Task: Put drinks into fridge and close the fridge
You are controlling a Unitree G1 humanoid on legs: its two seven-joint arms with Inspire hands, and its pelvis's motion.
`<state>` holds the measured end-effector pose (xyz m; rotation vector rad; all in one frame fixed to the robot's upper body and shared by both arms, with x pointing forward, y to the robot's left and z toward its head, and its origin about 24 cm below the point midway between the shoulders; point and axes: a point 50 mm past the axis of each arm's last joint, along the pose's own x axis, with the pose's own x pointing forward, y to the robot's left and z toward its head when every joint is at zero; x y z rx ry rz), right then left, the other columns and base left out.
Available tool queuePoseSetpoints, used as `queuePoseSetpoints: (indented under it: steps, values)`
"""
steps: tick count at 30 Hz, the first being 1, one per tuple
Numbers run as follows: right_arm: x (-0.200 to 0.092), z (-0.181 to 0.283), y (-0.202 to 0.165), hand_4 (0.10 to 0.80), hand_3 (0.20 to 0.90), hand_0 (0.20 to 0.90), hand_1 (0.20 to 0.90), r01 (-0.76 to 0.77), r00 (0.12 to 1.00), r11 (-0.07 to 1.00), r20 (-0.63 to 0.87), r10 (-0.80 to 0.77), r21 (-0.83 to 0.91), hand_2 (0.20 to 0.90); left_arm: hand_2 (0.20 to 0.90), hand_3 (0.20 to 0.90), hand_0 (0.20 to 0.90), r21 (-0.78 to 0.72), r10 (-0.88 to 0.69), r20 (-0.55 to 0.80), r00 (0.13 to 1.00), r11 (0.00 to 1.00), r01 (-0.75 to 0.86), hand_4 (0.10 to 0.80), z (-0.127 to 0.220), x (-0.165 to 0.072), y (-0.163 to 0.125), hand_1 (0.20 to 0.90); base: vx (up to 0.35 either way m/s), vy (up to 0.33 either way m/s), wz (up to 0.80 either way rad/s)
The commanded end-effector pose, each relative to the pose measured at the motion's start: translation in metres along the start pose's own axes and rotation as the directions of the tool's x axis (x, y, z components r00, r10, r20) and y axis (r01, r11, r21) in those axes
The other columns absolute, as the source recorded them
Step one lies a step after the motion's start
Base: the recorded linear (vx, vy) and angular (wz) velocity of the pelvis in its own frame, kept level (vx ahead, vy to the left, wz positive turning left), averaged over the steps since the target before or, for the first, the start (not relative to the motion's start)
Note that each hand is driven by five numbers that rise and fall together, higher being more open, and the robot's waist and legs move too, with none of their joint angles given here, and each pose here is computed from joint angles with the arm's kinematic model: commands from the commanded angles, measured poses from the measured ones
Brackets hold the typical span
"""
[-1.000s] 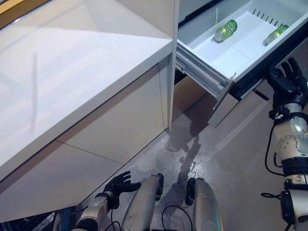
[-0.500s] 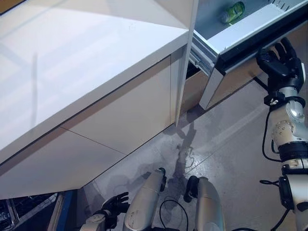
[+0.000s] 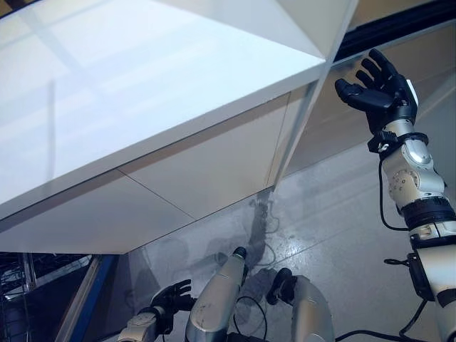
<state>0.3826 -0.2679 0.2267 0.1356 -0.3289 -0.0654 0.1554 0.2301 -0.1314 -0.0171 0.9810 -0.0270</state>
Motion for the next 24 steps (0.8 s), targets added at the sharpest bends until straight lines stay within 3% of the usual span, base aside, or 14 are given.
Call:
queuePoseSetpoints:
  steps: [1, 8, 10, 15, 21, 24]
  values:
    - [0.014, 0.061, 0.028, 0.8, 0.9, 0.9, 0.9, -0.126, 0.96, 0.992, 0.255, 0.118, 0.016, 0.9, 0.9, 0.9, 0.9, 0.081, 0.055, -0.052, 0.997, 0.995, -0.051, 0.8, -0.021, -0.015, 0.027, 0.9, 0.025, -0.076, -0.02]
    - [-0.005, 0.057, 0.022, 0.8, 0.9, 0.9, 0.9, -0.084, 0.957, 0.992, 0.269, 0.105, -0.09, 0.9, 0.9, 0.9, 0.9, 0.081, 0.083, -0.067, 0.994, 0.994, -0.078, 0.8, -0.026, -0.018, 0.035, 0.9, -0.012, -0.075, -0.13]
    - [-0.016, 0.044, 0.011, 0.8, 0.9, 0.9, 0.9, -0.035, 0.976, 0.981, 0.207, 0.075, -0.189, 0.9, 0.9, 0.9, 0.9, 0.062, 0.086, -0.08, 0.993, 0.995, -0.081, 0.8, -0.03, -0.019, 0.034, 0.9, -0.034, -0.025, -0.26]
    - [-0.05, -0.012, -0.015, 0.8, 0.9, 0.9, 0.9, -0.008, 1.0, 0.993, -0.013, 0.006, -0.119, 0.9, 0.9, 0.9, 0.9, 0.023, 0.071, -0.099, 0.993, 0.997, -0.069, 0.8, -0.041, -0.019, 0.027, 0.9, -0.028, -0.006, -0.3]
    - [-0.147, -0.133, -0.033, 0.8, 0.9, 0.9, 0.9, 0.059, 0.912, 0.998, -0.407, -0.055, -0.002, 0.9, 0.9, 0.9, 0.9, -0.056, 0.072, -0.095, 0.993, 0.995, -0.077, 0.8, -0.045, -0.016, 0.016, 0.9, -0.059, -0.005, -0.4]
    - [-0.203, -0.182, -0.036, 0.8, 0.9, 0.9, 0.9, 0.126, 0.791, 0.991, -0.607, -0.078, 0.036, 0.9, 0.9, 0.9, 0.9, -0.089, 0.076, -0.091, 0.993, 0.992, -0.084, 0.8, -0.043, -0.014, 0.014, 0.9, -0.059, 0.002, -0.21]
